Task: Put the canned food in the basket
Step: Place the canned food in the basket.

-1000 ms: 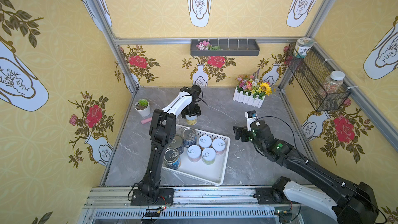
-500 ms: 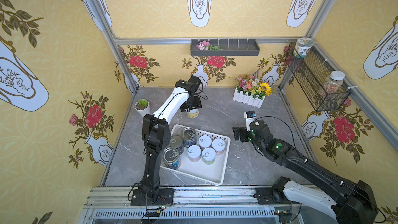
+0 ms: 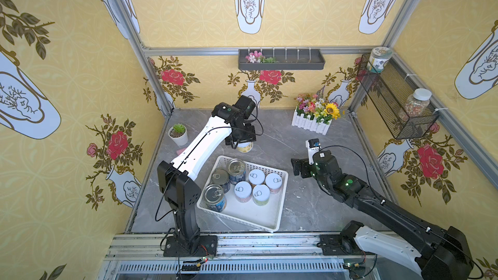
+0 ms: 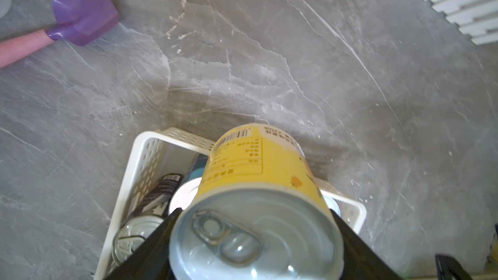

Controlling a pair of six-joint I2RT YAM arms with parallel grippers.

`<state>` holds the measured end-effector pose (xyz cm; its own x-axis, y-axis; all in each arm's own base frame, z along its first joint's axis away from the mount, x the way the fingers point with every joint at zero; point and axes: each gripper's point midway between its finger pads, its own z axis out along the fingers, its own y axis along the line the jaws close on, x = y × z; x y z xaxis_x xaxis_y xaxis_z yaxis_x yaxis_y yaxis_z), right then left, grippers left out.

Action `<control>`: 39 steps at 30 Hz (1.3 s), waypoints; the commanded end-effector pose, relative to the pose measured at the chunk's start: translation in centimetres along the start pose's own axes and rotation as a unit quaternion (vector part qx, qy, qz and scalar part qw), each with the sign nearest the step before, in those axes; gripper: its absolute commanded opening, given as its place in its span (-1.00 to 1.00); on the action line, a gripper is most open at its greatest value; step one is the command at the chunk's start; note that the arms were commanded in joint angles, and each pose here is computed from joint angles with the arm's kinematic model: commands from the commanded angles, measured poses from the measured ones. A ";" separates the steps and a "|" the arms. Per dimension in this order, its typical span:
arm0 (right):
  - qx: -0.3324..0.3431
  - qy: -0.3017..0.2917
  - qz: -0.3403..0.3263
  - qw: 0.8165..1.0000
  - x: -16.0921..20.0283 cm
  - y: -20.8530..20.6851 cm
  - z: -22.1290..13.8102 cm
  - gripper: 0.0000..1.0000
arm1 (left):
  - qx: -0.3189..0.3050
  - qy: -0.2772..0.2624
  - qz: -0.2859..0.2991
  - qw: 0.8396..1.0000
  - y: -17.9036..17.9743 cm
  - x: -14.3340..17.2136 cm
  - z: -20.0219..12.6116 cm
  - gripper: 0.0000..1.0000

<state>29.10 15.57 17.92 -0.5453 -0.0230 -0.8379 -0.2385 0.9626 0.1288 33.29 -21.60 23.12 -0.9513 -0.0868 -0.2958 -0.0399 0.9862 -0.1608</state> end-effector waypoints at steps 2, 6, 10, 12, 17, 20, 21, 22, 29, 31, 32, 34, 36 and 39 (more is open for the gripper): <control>-0.006 -0.017 0.005 1.000 -0.8 0.2 -0.1 0.94 | 0.018 0.006 0.003 1.000 -1.2 2.9 -1.4 0.46; -0.005 -0.015 0.006 1.000 -0.7 0.2 -0.1 0.94 | 0.018 0.021 0.028 0.999 -2.1 6.6 -1.7 0.46; 0.000 -0.015 0.007 1.000 -0.7 0.0 -0.1 0.94 | 0.018 0.036 0.052 0.998 -2.8 10.3 -1.9 0.45; -0.001 -0.016 0.008 1.000 -0.8 0.1 -0.1 0.94 | 0.019 0.055 0.069 0.996 -3.0 12.4 -1.6 0.46; -0.003 -0.012 0.007 1.000 -0.7 0.2 0.0 0.94 | 0.019 0.097 0.105 0.990 -2.9 16.8 -0.5 0.46; -0.004 -0.012 0.008 1.000 -0.7 0.2 0.1 0.94 | 0.024 0.109 0.116 0.987 -2.6 18.5 0.1 0.44; -0.004 -0.011 0.007 1.000 -0.7 0.2 0.1 0.94 | 0.026 0.112 0.120 0.986 -2.5 19.0 0.2 0.44; -0.005 -0.011 0.008 1.000 -0.7 0.2 0.1 0.94 | 0.026 0.117 0.127 0.985 -2.4 19.6 0.3 0.44; -0.008 -0.007 0.007 1.000 -0.6 0.4 0.2 0.94 | -0.026 0.144 0.175 0.974 -1.4 22.9 3.5 0.45; -0.008 -0.006 0.007 1.000 -0.6 0.4 0.2 0.94 | -0.044 0.145 0.182 0.972 -1.2 23.1 4.3 0.45; -0.008 -0.005 0.006 1.000 -0.5 0.4 0.2 0.94 | -0.049 0.146 0.185 0.971 -1.3 23.2 4.8 0.45; -0.008 -0.005 0.007 1.000 -0.5 0.4 0.3 0.94 | -0.056 0.149 0.192 0.968 -1.3 23.3 5.6 0.45; -0.007 -0.004 0.006 1.000 -0.4 0.4 0.3 0.94 | -0.065 0.149 0.198 0.966 -1.0 23.4 6.4 0.45; -0.006 -0.003 0.006 1.000 -0.4 0.4 0.3 0.94 | -0.079 0.157 0.207 0.962 -0.5 23.9 7.7 0.45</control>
<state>29.20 15.82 17.53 -0.5569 -0.0270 -0.8302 -0.2433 0.9609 0.1319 12.46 -25.14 9.79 -0.9481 0.3176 0.0139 0.3179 0.9470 0.0467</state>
